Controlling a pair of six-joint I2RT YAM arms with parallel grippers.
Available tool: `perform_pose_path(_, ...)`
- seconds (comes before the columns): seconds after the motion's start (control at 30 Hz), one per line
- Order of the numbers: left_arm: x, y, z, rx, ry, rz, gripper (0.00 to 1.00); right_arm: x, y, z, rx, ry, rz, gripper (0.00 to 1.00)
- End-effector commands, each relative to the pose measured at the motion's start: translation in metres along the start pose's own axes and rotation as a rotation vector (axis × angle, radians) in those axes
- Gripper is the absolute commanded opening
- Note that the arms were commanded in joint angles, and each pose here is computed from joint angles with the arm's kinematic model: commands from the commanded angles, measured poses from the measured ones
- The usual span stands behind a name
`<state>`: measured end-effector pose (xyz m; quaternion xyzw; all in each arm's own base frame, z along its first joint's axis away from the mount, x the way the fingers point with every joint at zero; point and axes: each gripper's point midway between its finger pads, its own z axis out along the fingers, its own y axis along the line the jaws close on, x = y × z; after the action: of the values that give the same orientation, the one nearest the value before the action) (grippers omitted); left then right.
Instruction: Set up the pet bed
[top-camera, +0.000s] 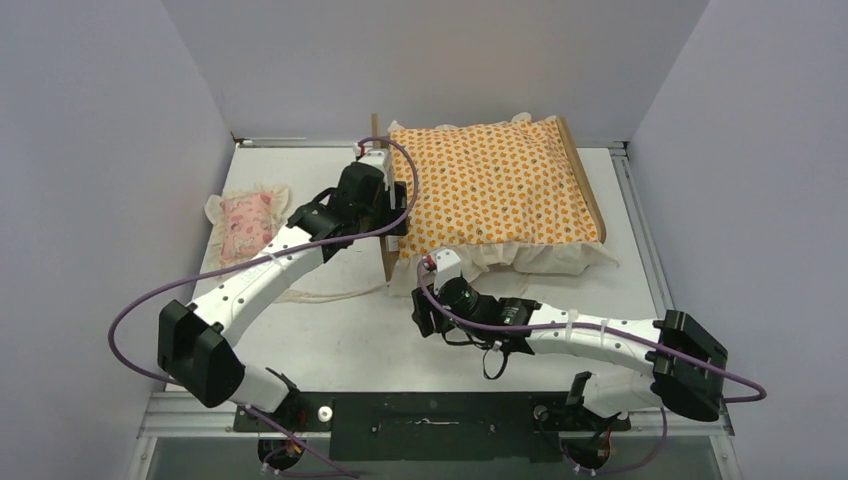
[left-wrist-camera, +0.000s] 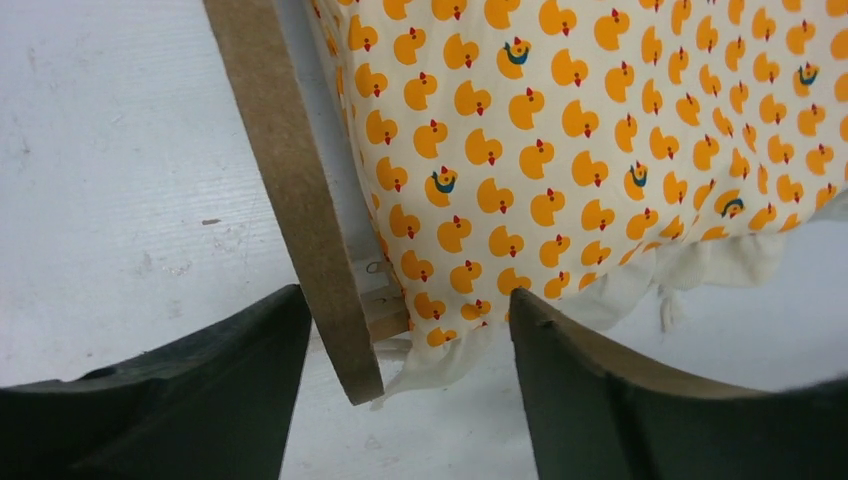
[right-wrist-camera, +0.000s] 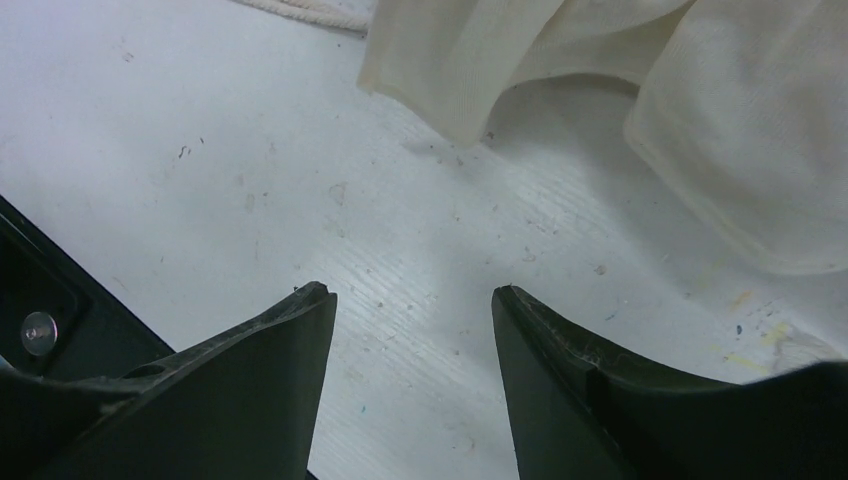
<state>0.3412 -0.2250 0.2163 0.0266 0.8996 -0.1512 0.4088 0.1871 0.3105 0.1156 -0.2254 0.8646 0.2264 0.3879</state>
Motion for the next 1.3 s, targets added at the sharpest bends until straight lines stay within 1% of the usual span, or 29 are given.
perform_pose_path(0.0,-0.046,-0.022,-0.035,0.105,-0.125,-0.003,0.76,-0.032,0.02,0.011,-0.031,-0.178,0.077,0.6)
perform_pose_path(0.03,-0.048,-0.016,-0.043,0.096,-0.14,0.011,0.81,-0.032,0.019,0.015,-0.019,-0.189,0.087,0.6)
perform_pose_path(0.07,-0.049,-0.009,-0.05,0.085,-0.153,0.028,0.83,-0.032,0.018,0.018,-0.006,-0.198,0.1,0.61)
perform_pose_path(0.17,-0.038,0.016,-0.067,0.034,-0.19,0.1,0.84,-0.038,0.015,0.023,0.016,-0.24,0.141,0.62)
perform_pose_path(0.23,-0.018,0.035,-0.071,-0.002,-0.192,0.157,0.84,-0.041,0.012,0.021,0.025,-0.264,0.158,0.65)
perform_pose_path(0.33,0.014,0.066,-0.072,-0.073,-0.188,0.169,0.84,-0.041,0.005,0.015,0.041,-0.284,0.163,0.67)
perform_pose_path(0.43,0.045,0.092,-0.066,-0.15,-0.17,0.082,0.84,-0.04,-0.003,0.006,0.056,-0.297,0.164,0.7)
perform_pose_path(0.5,0.066,0.108,-0.058,-0.207,-0.13,-0.006,0.84,-0.038,-0.009,0.001,0.07,-0.305,0.169,0.72)
perform_pose_path(0.6,0.097,0.119,-0.039,-0.244,-0.068,-0.111,0.84,-0.035,-0.018,-0.006,0.091,-0.311,0.175,0.74)
perform_pose_path(0.7,0.108,0.122,-0.018,-0.245,-0.041,-0.173,0.83,-0.031,-0.024,-0.01,0.1,-0.315,0.186,0.75)
perform_pose_path(0.8,0.108,0.127,0.003,-0.265,-0.026,-0.217,0.83,-0.028,-0.026,-0.015,0.091,-0.315,0.193,0.76)
perform_pose_path(0.87,0.109,0.134,0.02,-0.282,-0.008,-0.235,0.79,-0.025,-0.027,-0.016,0.089,-0.311,0.189,0.77)
perform_pose_path(0.93,0.115,0.138,0.034,-0.29,0.033,-0.267,0.67,-0.024,-0.029,-0.018,0.085,-0.308,0.189,0.77)
perform_pose_path(0.97,0.121,0.14,0.039,-0.297,0.056,-0.276,0.58,-0.024,-0.028,-0.02,0.078,-0.308,0.185,0.78)
perform_pose_path(1.0,0.13,0.143,0.043,-0.31,0.089,-0.282,0.5,-0.024,-0.027,-0.021,0.072,-0.305,0.179,0.78)
perform_pose_path(1.03,0.14,0.144,0.045,-0.319,0.121,-0.291,0.47,-0.024,-0.027,-0.022,0.066,-0.304,0.171,0.78)
perform_pose_path(1.1,0.164,0.146,0.046,-0.328,0.184,-0.313,0.47,-0.023,-0.026,-0.023,0.058,-0.303,0.161,0.78)
perform_pose_path(1.2,0.197,0.144,0.042,-0.315,0.252,-0.374,0.47,-0.021,-0.025,-0.022,0.047,-0.301,0.16,0.78)
perform_pose_path(1.27,0.22,0.141,0.036,-0.31,0.294,-0.389,0.47,-0.018,-0.023,-0.02,0.033,-0.298,0.16,0.78)
